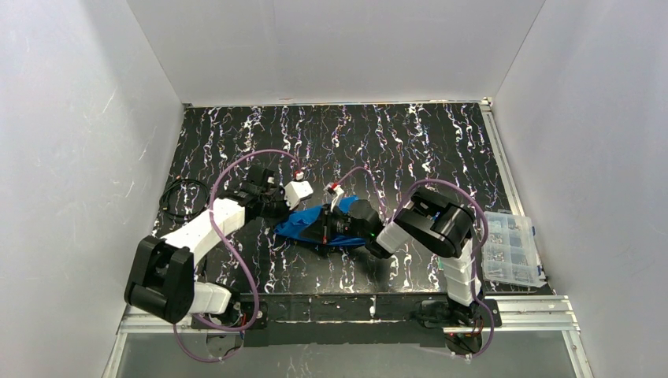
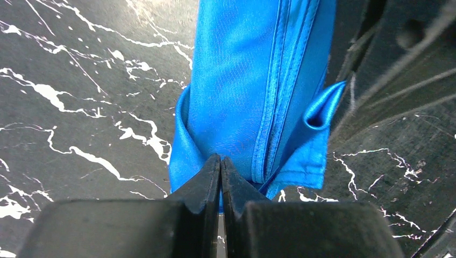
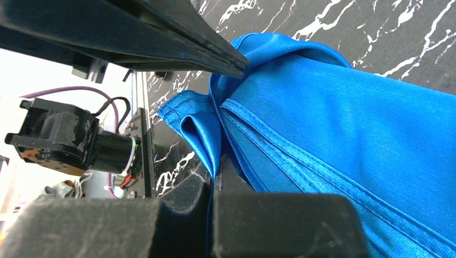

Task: Fold the napkin into a case and place the utensils inside
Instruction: Grasp the top corner of the smaller rectangle folded napkin from the folded napkin.

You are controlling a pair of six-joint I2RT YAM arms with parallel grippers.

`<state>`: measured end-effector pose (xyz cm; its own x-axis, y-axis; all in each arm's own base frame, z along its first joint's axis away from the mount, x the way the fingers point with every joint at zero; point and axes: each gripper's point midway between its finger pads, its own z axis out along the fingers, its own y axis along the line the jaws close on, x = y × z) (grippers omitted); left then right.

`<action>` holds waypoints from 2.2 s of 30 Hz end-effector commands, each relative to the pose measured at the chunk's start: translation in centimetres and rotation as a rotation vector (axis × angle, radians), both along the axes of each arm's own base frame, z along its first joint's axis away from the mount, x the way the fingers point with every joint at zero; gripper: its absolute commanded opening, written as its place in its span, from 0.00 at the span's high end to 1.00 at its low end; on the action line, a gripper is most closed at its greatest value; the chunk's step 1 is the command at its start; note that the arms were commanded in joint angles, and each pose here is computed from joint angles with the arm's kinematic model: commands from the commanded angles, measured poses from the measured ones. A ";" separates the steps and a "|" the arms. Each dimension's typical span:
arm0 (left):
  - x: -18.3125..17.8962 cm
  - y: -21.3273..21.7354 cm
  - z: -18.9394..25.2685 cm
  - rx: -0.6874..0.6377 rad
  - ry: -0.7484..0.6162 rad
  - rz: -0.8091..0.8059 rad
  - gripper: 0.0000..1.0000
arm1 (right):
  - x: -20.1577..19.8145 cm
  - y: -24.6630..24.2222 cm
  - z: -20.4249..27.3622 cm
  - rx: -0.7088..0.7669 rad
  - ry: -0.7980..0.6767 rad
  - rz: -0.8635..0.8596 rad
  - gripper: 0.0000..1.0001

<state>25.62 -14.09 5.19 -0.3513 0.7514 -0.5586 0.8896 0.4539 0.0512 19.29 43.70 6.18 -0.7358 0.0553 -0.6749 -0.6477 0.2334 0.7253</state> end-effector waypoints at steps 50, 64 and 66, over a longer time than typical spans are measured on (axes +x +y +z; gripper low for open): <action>-1.7 -0.9 -1.0 -0.025 0.049 0.024 1.00 | 0.2 0.4 -1.4 -0.133 0.118 0.053 0.99; -1.5 -0.1 -1.6 0.017 -0.071 -0.038 1.00 | 1.1 0.4 -0.9 -0.106 0.252 0.075 0.99; -0.4 -0.1 -1.0 0.017 -0.106 0.000 1.00 | 1.0 0.3 -0.9 -0.107 0.249 0.078 0.99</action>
